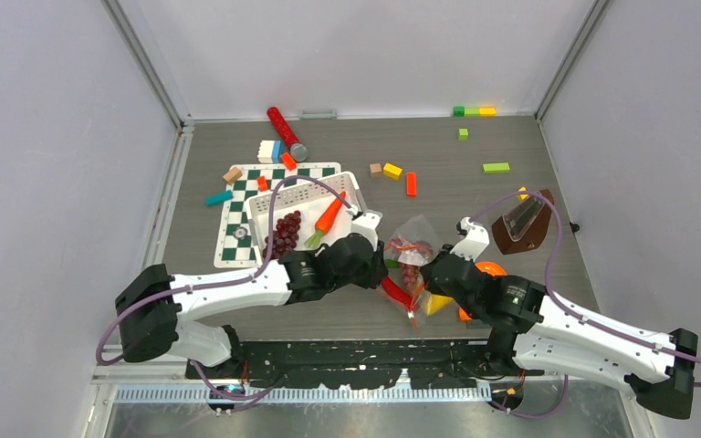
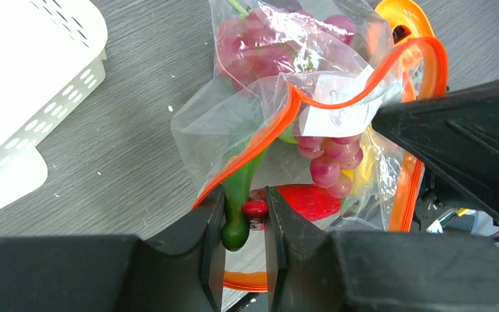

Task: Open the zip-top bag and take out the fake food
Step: Pick up the fake vegetable from the zipper food storage bag.

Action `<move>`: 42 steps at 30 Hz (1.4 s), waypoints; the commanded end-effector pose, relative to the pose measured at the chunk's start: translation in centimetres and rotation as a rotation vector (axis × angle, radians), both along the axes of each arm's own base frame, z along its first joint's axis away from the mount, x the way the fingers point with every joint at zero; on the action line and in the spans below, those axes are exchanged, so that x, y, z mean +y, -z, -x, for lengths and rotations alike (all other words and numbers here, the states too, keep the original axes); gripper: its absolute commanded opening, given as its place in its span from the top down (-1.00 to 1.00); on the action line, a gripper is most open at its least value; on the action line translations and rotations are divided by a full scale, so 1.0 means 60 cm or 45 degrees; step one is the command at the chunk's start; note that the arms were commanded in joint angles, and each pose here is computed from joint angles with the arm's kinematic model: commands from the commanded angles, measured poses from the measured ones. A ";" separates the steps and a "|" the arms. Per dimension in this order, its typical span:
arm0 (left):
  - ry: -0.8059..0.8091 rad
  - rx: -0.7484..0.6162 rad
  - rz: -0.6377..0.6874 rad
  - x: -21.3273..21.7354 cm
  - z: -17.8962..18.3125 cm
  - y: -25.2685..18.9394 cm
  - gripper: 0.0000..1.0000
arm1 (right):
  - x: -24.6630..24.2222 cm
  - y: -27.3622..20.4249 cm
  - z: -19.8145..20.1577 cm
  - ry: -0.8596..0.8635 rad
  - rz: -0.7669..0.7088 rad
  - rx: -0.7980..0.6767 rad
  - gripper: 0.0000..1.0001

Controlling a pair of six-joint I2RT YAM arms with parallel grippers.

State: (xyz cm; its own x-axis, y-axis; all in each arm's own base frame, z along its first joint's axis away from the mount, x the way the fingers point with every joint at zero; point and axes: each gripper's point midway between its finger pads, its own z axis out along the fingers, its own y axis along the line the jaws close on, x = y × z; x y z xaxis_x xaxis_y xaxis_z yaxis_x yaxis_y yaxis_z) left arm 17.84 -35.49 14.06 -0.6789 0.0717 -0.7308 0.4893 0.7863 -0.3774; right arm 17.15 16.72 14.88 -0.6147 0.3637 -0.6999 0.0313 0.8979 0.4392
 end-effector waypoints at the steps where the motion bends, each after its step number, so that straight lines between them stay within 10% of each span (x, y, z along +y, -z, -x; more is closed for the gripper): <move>1: 0.140 -0.090 0.074 -0.014 0.013 -0.061 0.94 | -0.009 -0.012 -0.012 0.068 0.011 -0.038 1.00; 10: 0.312 -0.128 0.009 -0.022 0.044 -0.063 1.00 | -0.005 -0.006 -0.014 0.064 0.040 -0.025 1.00; 32: -0.105 -0.139 0.032 0.102 0.020 -0.017 0.94 | 0.002 0.016 -0.020 0.077 0.119 0.017 1.00; 42: -0.249 -0.136 0.057 0.128 0.008 -0.002 0.12 | 0.006 0.020 -0.018 0.065 0.119 0.025 1.00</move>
State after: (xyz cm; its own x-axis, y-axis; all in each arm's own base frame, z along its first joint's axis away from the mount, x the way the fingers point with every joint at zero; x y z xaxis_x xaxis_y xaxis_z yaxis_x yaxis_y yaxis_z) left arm 16.25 -27.98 12.57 -0.6328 0.0167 -0.7741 0.4202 0.8472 -0.3252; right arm 17.54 16.97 12.30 -0.6461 0.3042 -0.7000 0.0785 0.9388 0.3354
